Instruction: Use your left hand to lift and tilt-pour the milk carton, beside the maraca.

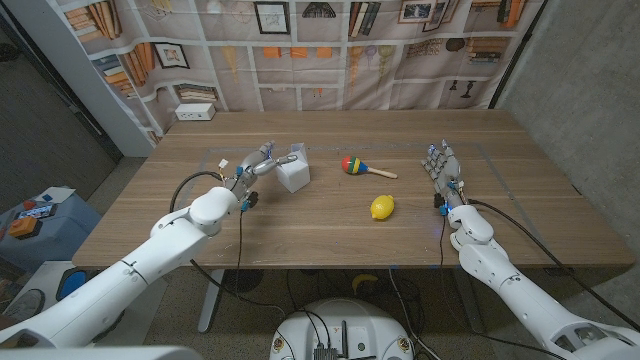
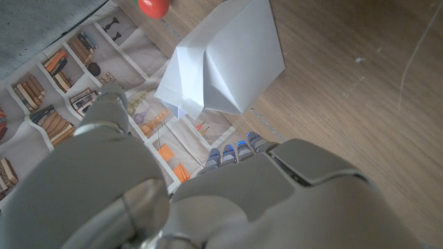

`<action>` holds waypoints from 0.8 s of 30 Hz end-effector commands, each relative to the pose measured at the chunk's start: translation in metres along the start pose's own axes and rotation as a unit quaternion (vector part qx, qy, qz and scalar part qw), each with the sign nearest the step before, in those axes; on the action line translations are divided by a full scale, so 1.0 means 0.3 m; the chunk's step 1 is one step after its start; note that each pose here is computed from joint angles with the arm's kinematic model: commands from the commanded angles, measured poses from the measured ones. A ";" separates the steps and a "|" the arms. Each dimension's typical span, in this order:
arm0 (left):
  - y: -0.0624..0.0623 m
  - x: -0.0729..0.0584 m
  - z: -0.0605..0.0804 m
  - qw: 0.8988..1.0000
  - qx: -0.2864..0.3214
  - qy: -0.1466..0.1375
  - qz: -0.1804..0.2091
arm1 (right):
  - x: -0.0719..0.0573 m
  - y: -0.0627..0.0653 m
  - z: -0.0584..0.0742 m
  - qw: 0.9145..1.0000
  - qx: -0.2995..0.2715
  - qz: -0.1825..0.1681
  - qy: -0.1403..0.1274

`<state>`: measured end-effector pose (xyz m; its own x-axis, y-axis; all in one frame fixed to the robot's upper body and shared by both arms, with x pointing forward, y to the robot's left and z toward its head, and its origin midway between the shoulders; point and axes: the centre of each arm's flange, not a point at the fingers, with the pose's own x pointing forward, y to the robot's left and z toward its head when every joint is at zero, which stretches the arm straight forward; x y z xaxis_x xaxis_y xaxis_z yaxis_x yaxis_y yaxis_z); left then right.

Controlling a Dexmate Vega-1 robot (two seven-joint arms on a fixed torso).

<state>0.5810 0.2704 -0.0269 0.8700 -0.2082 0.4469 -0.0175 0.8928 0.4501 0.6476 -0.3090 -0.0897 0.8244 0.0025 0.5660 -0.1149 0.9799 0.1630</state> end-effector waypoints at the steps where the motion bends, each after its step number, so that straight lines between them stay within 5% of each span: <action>1: 0.063 0.001 0.000 0.999 -0.017 -0.030 0.009 | 0.005 0.042 0.052 1.000 -0.024 0.006 -0.014; 24: 0.093 0.018 -0.080 0.994 -0.078 -0.062 0.040 | 0.011 0.100 0.127 0.998 -0.064 0.020 -0.011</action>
<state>0.5908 0.2973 -0.0239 0.8188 -0.2038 0.5367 -0.0012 0.9343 0.3565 0.6298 -0.2927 -0.0612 0.8070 0.0135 0.5904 -0.0696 0.9949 0.0724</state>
